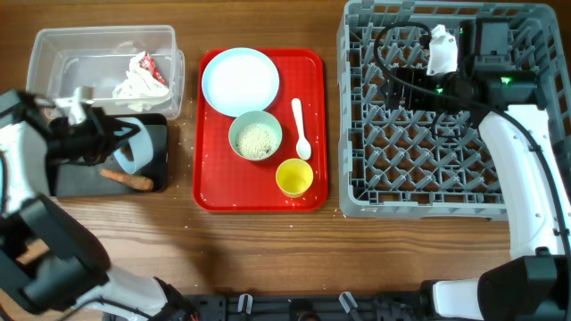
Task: Sort waste into correct bins and load items into the dishwasher rack
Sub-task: 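Pick the brown food piece from the blue bowl and drop it on the black tray, then grasp the green rice bowl rim with the left gripper and lift it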
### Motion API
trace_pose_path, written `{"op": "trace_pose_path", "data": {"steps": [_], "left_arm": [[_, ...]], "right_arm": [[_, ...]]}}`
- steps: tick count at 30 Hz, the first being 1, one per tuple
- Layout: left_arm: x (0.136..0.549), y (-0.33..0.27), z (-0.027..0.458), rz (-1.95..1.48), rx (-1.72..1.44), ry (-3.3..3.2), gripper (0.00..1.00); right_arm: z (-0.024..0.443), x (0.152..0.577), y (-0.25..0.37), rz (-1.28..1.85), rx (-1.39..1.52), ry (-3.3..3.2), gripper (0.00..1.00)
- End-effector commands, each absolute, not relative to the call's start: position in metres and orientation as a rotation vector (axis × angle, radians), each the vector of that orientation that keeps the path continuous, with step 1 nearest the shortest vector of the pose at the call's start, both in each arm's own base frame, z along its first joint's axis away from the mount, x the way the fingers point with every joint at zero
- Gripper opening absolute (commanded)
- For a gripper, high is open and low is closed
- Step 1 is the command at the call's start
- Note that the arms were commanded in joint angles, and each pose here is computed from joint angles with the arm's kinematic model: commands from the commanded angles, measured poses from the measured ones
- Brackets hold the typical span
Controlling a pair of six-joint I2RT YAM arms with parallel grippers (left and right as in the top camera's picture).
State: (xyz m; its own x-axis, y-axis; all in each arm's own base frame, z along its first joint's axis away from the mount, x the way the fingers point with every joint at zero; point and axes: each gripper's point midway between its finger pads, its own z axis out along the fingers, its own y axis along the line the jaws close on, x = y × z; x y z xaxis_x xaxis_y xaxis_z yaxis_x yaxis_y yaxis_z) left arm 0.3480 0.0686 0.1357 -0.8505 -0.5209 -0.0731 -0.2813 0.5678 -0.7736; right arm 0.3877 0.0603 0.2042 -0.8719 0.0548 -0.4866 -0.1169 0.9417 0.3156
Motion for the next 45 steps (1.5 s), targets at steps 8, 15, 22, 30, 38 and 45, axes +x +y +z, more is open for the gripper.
{"op": "trace_pose_path", "data": {"steps": [8, 15, 22, 30, 38, 45], "left_arm": [[0.370, 0.082, 0.189, -1.868, -0.765, 1.850, 0.04], [0.372, 0.092, 0.192, -1.900, -0.826, 1.811, 0.04], [0.367, 0.067, 0.193, -1.799, -0.873, 2.014, 0.04], [0.312, -0.080, 0.113, -0.455, -0.273, 3.049, 0.04], [0.270, -0.152, 0.039, 0.002, 0.065, 3.154, 0.04], [0.281, -0.141, 0.047, 0.096, 0.051, 3.117, 0.62]], "right_arm": [[0.207, 0.390, 0.064, 0.488, -0.037, 2.587, 1.00], [0.207, 0.390, 0.064, 0.486, -0.042, 2.585, 1.00], [0.207, 0.391, 0.064, 0.485, -0.047, 2.580, 1.00], [0.207, 0.391, 0.064, 0.486, -0.043, 2.581, 1.00], [0.207, 0.391, 0.064, 0.486, -0.042, 2.584, 1.00], [0.207, 0.390, 0.064, 0.486, -0.041, 2.585, 1.00]]}}
